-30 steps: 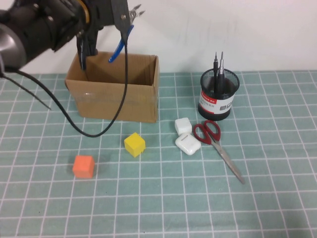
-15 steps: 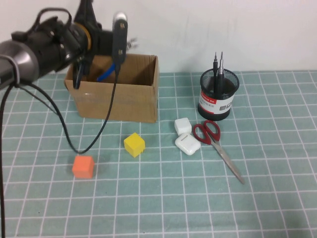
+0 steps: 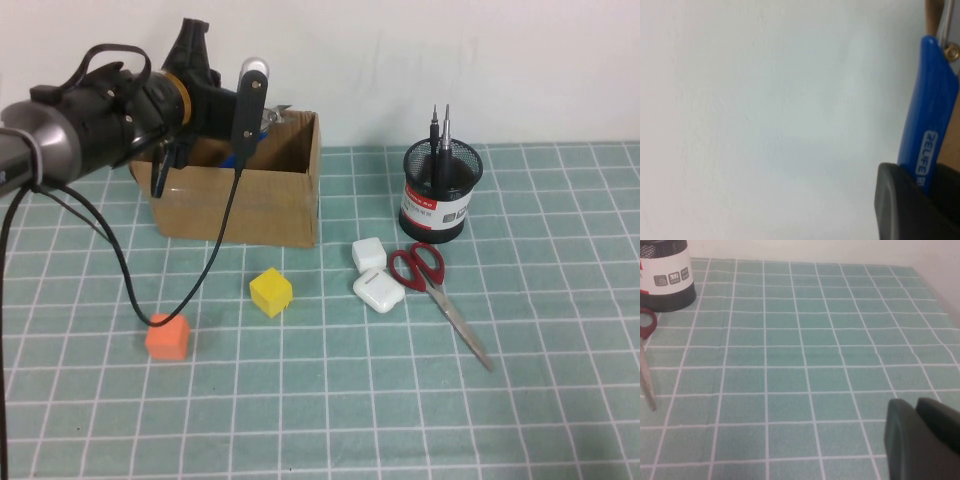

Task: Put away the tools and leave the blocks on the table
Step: Place the Pliers into the box, then pick up the scissors from the table

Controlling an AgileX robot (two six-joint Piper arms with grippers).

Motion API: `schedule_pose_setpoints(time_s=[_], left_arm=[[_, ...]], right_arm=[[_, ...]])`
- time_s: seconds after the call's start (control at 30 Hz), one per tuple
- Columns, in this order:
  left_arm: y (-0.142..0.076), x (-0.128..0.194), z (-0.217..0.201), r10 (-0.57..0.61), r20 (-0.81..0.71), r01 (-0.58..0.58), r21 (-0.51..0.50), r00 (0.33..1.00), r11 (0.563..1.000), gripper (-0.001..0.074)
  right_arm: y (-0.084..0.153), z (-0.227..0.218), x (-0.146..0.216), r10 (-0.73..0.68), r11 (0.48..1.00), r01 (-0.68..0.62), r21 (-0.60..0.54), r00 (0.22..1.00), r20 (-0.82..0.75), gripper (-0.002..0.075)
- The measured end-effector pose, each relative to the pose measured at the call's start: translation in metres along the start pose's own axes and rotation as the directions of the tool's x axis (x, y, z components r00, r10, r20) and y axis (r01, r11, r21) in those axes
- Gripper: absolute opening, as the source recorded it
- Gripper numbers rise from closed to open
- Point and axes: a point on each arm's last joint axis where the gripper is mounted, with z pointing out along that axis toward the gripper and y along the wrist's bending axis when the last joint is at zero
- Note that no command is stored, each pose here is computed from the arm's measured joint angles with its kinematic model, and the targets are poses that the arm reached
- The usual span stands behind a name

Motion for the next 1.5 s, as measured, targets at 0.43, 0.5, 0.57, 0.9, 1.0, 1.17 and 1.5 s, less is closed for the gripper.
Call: schedule_pose_setpoints(time_s=[0.43,0.5,0.57,0.9,1.0,1.17,1.5], left_arm=[[-0.004,0.005,0.000,-0.112,-0.040,0.113,0.031,0.993,0.993,0.0079],[-0.003,0.005,0.000,-0.123,-0.037,0.124,0.028,0.992,0.992,0.0106],[-0.003,0.005,0.000,-0.133,-0.033,0.134,0.024,0.991,0.991,0.0151],[0.004,0.005,-0.005,-0.174,-0.015,0.174,-0.006,0.985,0.985,0.0293],[0.016,0.008,-0.016,-0.185,-0.019,0.184,-0.038,0.983,0.982,0.0293],[0.047,0.007,-0.057,-0.365,-0.029,0.361,-0.095,0.930,0.928,0.0213],[0.041,0.000,-0.169,-0.876,0.026,0.876,-0.021,0.482,0.481,0.0002]], right_arm=[[0.000,0.000,0.000,0.000,1.000,0.000,0.000,1.000,0.000,-0.0011],[0.000,0.000,0.000,0.000,1.000,0.000,0.000,1.000,0.000,-0.0011],[0.000,0.000,0.000,0.000,1.000,0.000,0.000,1.000,0.000,-0.0011],[0.000,0.000,0.000,0.000,1.000,0.000,0.000,1.000,0.000,-0.0011],[0.000,0.000,0.000,0.000,1.000,0.000,0.000,1.000,0.000,-0.0011],[0.000,0.000,0.000,0.000,1.000,0.000,0.000,1.000,0.000,-0.0011],[0.000,0.000,0.000,0.000,1.000,0.000,0.000,1.000,0.000,-0.0011]])
